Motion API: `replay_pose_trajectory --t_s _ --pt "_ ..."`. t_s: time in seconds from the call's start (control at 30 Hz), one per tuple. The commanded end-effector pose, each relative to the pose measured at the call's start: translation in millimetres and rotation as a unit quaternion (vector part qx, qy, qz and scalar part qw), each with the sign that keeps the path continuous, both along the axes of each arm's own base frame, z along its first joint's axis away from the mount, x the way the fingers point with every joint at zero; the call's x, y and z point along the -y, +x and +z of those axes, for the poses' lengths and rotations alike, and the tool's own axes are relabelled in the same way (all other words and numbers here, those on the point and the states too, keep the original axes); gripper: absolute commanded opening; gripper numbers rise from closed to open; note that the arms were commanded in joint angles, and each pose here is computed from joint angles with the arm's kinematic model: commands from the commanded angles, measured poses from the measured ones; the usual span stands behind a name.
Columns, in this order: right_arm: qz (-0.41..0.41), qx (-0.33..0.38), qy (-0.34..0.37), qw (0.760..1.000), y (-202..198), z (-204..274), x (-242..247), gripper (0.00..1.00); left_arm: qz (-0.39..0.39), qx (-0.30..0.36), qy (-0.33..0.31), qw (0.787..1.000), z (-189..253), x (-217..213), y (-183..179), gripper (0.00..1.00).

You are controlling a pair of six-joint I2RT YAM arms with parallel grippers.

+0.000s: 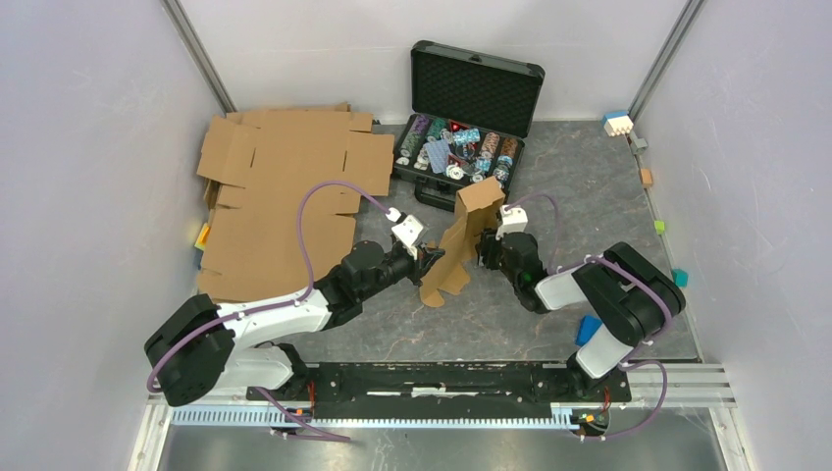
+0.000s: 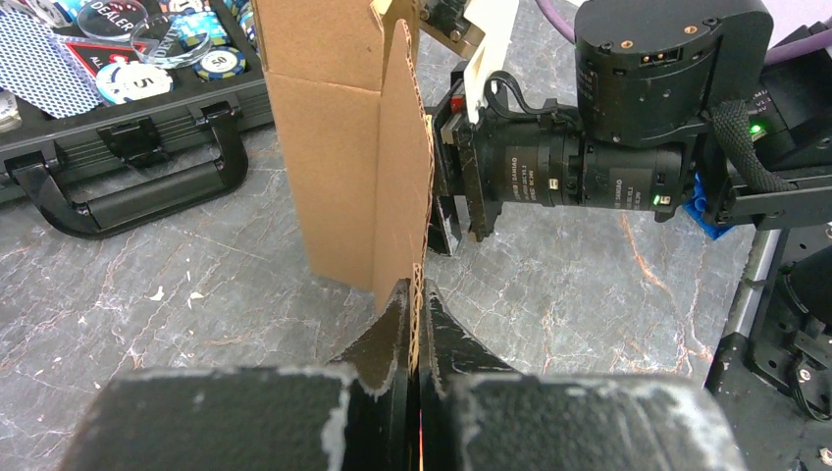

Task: Fold the paper box

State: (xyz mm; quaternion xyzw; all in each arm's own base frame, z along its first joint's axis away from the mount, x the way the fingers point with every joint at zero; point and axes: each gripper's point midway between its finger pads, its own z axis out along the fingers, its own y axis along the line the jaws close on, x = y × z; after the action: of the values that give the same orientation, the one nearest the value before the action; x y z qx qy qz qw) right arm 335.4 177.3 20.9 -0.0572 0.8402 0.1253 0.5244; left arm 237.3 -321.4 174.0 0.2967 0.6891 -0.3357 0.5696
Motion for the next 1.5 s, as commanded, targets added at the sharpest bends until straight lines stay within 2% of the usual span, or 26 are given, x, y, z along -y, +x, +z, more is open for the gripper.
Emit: replay_pose_trajectory --t_s 0.0,0.17,0.33,0.53,0.7,0.9,1.13,1.2,1.33,1.47 --pt "0.018 -0.012 0.065 0.998 2.5 4.2 -17.3 0.54 -0.011 -0.024 0.011 1.000 -8.8 3.4 -3.8 0.04" --pt "0.018 -0.010 0.082 0.996 7.8 9.3 -21.7 0.54 -0.011 -0.023 0.009 1.000 -7.8 2.7 -4.6 0.03" --pt "0.013 -0.022 0.039 0.999 13.9 -0.3 -18.9 0.53 -0.012 -0.023 0.009 1.000 -7.6 2.7 -4.7 0.03" --pt "-0.022 -0.047 -0.093 0.994 7.1 -26.8 7.3 0.52 -0.011 -0.024 0.010 1.000 -8.1 2.3 -4.5 0.04" --pt "-0.043 -0.062 -0.164 0.984 2.7 -34.7 25.5 0.53 -0.008 -0.023 0.009 1.000 -7.3 2.1 -3.8 0.04" --pt "-0.037 -0.047 -0.132 0.989 0.5 -25.9 20.0 0.57 -0.002 -0.024 0.012 1.000 -8.8 1.3 -1.5 0.04" --pt "-0.003 0.019 -0.045 0.999 -4.2 21.1 5.7 0.64 0.013 -0.025 0.018 0.999 -10.8 -2.7 2.4 0.04" --pt "-0.003 0.038 -0.041 0.998 -7.5 33.9 9.8 0.65 0.014 -0.024 0.019 0.999 -10.5 -3.4 2.4 0.04" --pt "0.003 0.072 -0.044 0.996 -16.4 56.3 19.6 0.75 0.013 -0.022 0.018 1.000 -8.4 -3.7 1.8 0.04" --pt "0.009 0.104 -0.052 0.993 -22.5 75.9 28.5 0.77 0.013 -0.022 0.017 1.000 -7.3 -4.0 1.5 0.04"
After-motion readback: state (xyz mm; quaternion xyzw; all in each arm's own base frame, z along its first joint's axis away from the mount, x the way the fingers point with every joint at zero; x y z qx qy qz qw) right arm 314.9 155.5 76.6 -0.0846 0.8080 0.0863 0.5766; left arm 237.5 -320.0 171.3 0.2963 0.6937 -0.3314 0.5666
